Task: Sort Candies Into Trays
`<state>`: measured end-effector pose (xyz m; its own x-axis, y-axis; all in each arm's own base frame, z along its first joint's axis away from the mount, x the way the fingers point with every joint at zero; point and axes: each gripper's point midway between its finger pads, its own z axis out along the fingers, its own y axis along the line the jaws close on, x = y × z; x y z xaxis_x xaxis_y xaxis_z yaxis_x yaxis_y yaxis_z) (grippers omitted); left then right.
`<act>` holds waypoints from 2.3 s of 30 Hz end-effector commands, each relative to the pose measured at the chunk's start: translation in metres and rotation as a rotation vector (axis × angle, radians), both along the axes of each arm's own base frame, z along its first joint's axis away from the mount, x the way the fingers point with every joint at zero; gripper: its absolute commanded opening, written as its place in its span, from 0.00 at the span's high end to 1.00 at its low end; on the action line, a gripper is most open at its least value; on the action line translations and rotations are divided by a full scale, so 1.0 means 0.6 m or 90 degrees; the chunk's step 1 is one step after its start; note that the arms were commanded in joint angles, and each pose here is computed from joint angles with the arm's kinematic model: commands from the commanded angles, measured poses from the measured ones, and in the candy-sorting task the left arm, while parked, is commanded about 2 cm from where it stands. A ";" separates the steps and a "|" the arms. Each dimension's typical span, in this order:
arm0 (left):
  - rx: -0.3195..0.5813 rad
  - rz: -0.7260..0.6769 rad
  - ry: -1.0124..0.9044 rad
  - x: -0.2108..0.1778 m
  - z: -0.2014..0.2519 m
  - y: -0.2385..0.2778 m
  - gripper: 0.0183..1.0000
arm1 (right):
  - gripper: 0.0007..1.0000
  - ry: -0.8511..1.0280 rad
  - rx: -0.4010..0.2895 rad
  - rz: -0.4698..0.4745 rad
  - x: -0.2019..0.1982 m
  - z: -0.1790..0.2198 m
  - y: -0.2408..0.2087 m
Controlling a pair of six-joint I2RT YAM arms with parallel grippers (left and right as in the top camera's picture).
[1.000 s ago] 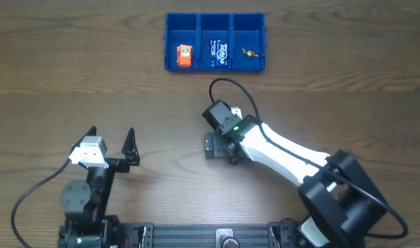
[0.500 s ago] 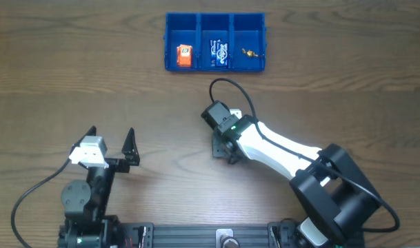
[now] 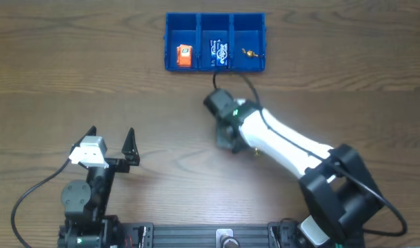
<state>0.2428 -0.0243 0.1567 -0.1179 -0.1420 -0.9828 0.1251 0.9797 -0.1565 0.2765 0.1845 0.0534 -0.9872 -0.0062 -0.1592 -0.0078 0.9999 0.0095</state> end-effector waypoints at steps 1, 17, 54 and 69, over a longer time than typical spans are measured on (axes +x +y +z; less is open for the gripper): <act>0.006 -0.003 0.026 0.000 -0.027 0.000 0.00 | 0.86 -0.160 0.022 0.011 0.168 0.180 -0.027; 0.006 -0.003 0.026 0.000 -0.027 0.000 0.00 | 0.80 -0.240 -0.005 -0.047 0.460 0.122 -0.075; 0.006 -0.003 0.026 0.000 -0.027 0.000 0.00 | 0.23 0.065 0.034 -0.067 -0.048 -0.094 -0.106; 0.006 -0.003 0.026 0.000 -0.027 0.000 0.00 | 0.73 0.096 0.014 -0.060 -0.067 -0.118 -0.108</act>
<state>0.2428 -0.0243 0.1568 -0.1176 -0.1423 -0.9828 0.1251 0.9797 -0.1568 0.2501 0.1166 -0.0051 -0.9925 0.1033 -0.0656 0.1011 0.9942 0.0360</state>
